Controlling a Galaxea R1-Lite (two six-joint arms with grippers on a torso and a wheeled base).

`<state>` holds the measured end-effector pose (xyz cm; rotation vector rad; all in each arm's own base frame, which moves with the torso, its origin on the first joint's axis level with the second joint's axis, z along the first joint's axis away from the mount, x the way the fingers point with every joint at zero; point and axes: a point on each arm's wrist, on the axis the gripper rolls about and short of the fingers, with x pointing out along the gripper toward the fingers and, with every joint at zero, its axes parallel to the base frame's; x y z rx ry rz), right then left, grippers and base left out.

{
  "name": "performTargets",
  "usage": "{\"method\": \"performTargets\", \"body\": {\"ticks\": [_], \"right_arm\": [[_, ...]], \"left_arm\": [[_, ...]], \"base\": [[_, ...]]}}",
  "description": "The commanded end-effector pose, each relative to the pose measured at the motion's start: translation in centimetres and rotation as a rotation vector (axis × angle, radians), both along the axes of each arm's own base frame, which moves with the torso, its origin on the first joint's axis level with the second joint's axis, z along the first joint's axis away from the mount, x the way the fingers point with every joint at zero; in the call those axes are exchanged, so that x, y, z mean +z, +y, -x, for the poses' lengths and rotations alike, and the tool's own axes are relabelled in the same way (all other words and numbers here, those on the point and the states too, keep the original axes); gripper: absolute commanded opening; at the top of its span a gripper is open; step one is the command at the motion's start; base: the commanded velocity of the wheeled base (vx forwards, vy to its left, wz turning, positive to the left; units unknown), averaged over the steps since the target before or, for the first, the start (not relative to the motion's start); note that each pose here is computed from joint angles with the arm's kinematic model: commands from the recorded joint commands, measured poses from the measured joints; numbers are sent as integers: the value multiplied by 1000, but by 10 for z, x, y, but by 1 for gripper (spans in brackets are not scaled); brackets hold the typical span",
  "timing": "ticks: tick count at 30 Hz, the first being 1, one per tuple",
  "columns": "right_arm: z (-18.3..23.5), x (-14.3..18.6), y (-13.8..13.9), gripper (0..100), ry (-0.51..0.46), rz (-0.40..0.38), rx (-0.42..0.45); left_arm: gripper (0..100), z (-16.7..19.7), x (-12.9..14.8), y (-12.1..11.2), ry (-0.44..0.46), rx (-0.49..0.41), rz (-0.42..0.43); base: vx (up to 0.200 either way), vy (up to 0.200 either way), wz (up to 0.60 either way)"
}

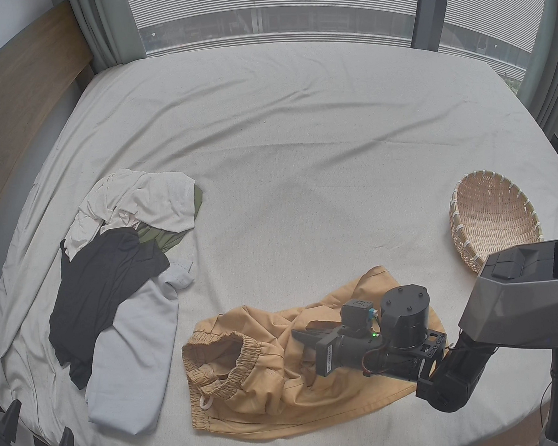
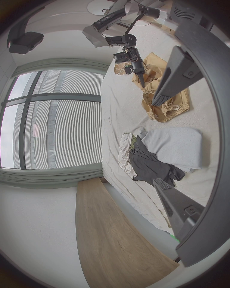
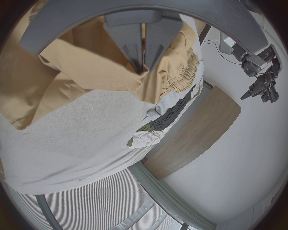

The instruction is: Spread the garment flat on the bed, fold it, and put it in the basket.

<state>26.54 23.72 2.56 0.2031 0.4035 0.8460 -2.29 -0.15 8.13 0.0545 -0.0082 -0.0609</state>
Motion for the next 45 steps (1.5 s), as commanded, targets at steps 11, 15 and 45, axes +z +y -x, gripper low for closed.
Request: {"method": "performTargets", "body": {"ticks": [11,15,45], "right_arm": [[9,8,-42,0,-9,-12,-75],[9,7,-42,0,-14,-16,-75],[10,16,-51,0,-49,-50,-93]], "left_arm": [[100,0,-5,-1,-4,-19,-15],[100,0,-5,-1,-2,-20,-15],[100,-97,135,-23,222,-442,304]], "base": [[0,0,0],[0,0,0],[0,0,0]]}}
